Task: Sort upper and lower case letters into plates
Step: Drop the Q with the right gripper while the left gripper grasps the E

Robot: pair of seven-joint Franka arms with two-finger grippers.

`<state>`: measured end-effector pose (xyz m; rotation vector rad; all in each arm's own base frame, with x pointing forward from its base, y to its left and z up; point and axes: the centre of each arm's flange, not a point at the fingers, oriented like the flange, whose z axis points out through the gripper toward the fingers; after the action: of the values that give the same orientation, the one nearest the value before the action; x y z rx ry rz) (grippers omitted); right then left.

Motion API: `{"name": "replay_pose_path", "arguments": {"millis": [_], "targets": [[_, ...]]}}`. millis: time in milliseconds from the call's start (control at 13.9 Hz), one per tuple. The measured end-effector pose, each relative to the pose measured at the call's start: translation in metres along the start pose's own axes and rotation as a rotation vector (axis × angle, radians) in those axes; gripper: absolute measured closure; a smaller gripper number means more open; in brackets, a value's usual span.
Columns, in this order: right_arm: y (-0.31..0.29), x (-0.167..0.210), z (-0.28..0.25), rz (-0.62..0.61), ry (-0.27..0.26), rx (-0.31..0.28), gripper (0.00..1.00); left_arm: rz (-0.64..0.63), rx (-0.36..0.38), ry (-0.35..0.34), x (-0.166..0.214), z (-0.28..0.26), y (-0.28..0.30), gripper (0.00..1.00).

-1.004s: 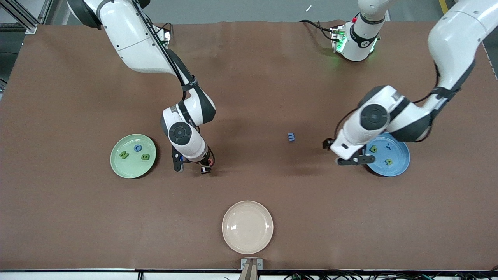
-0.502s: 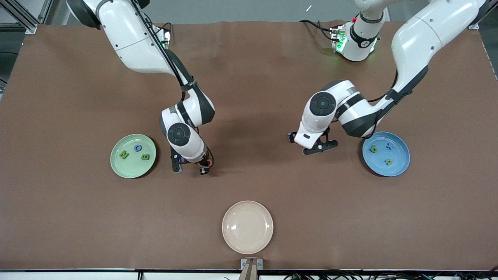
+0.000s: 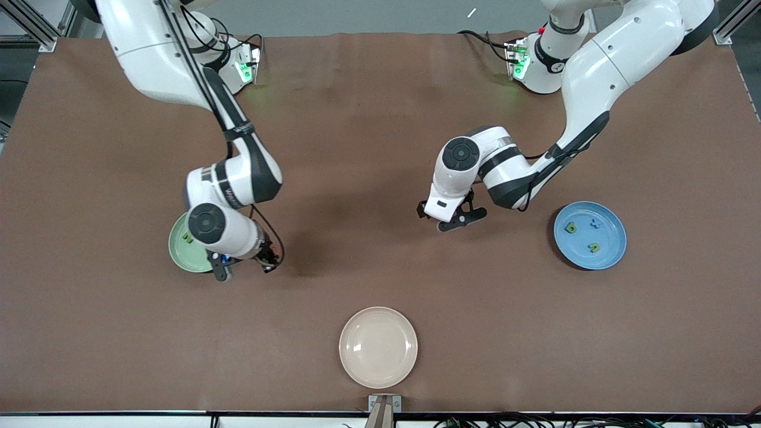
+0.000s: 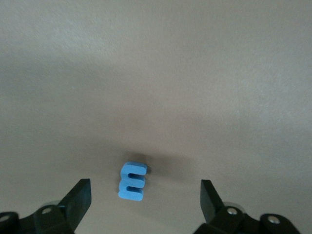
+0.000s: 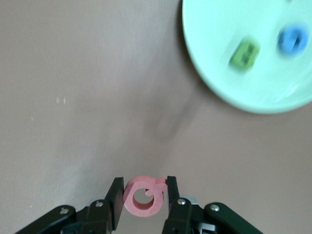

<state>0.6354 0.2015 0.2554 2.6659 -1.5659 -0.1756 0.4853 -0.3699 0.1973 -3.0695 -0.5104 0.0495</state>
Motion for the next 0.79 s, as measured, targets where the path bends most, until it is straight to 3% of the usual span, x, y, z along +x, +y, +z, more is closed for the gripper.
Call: {"name": "replay_pose_path", "arguments": {"millis": [359, 789], "targets": [[0.057, 0.064, 0.001, -0.154, -0.011, -0.027, 0.6, 0.002, 0.015, -0.015, -0.004, 0.012, -0.007, 0.15], [0.117, 0.124, 0.042, -0.226, 0.014, 0.021, 0.6, -0.008, -0.004, -0.015, 0.001, 0.018, -0.009, 0.25]]}}
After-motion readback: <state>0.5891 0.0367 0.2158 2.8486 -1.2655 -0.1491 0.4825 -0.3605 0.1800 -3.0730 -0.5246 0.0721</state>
